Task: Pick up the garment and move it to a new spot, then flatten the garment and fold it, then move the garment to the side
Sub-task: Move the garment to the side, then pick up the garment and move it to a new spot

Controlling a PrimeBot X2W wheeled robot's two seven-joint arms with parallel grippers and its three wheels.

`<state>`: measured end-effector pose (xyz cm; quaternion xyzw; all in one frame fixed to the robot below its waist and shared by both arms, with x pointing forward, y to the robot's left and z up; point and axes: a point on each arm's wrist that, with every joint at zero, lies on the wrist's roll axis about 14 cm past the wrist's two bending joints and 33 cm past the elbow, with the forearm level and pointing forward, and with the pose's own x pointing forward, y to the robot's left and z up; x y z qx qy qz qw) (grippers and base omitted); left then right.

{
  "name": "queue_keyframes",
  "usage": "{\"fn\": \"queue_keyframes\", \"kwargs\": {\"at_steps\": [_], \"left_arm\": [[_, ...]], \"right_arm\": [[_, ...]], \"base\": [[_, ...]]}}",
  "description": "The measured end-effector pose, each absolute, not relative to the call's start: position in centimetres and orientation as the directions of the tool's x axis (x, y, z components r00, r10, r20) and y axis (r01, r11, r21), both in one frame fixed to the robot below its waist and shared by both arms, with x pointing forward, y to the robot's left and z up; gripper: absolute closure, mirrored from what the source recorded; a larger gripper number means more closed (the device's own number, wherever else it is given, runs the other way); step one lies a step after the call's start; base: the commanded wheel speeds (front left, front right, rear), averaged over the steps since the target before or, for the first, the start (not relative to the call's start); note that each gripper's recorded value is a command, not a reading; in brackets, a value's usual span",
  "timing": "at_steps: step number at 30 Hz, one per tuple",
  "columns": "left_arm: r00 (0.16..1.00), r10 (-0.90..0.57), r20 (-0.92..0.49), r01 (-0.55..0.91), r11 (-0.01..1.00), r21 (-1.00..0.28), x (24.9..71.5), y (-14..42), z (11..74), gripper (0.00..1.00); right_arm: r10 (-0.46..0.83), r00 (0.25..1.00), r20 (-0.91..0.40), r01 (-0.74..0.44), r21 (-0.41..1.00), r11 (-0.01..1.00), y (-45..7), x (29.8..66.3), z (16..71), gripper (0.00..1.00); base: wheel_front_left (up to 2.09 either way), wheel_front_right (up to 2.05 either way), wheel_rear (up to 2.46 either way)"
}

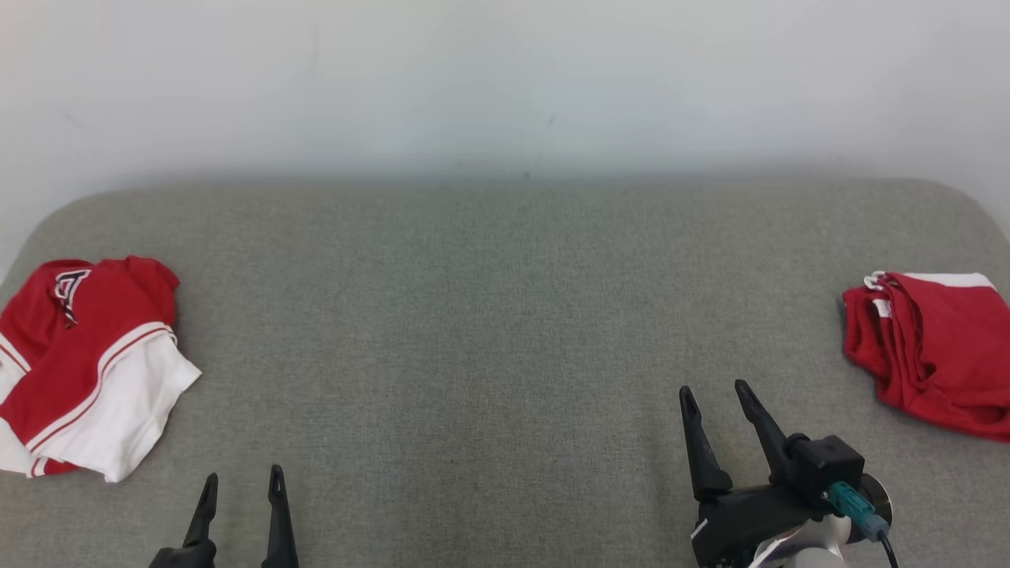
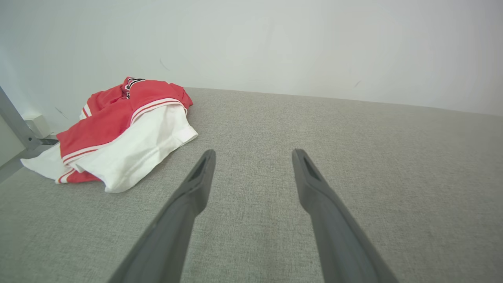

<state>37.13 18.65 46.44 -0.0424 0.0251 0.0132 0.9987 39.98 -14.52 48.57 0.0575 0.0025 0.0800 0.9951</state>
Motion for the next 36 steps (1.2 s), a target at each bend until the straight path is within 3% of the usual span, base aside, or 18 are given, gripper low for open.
{"fn": "queue_keyframes", "kwargs": {"at_steps": [18,26,36], "left_arm": [[0.994,0.098,-0.040,-0.102,0.989,-0.105,35.9,20.5,46.9,0.00],[0.976,0.215,-0.045,-0.218,0.971,-0.102,33.9,24.2,46.7,0.00],[0.890,0.449,-0.079,-0.455,0.887,-0.083,27.6,31.1,45.9,0.00]], "right_arm": [[0.160,0.987,0.019,-0.161,0.093,0.983,-14.6,39.4,49.0,0.00],[0.301,0.954,0.009,-0.301,0.085,0.950,-9.5,40.6,48.7,0.00],[0.545,0.839,-0.007,-0.543,0.073,0.837,0.1,41.5,48.0,0.00]], "base": [[0.00,0.00,0.00],[0.00,0.00,0.00],[0.00,0.00,0.00]]}}
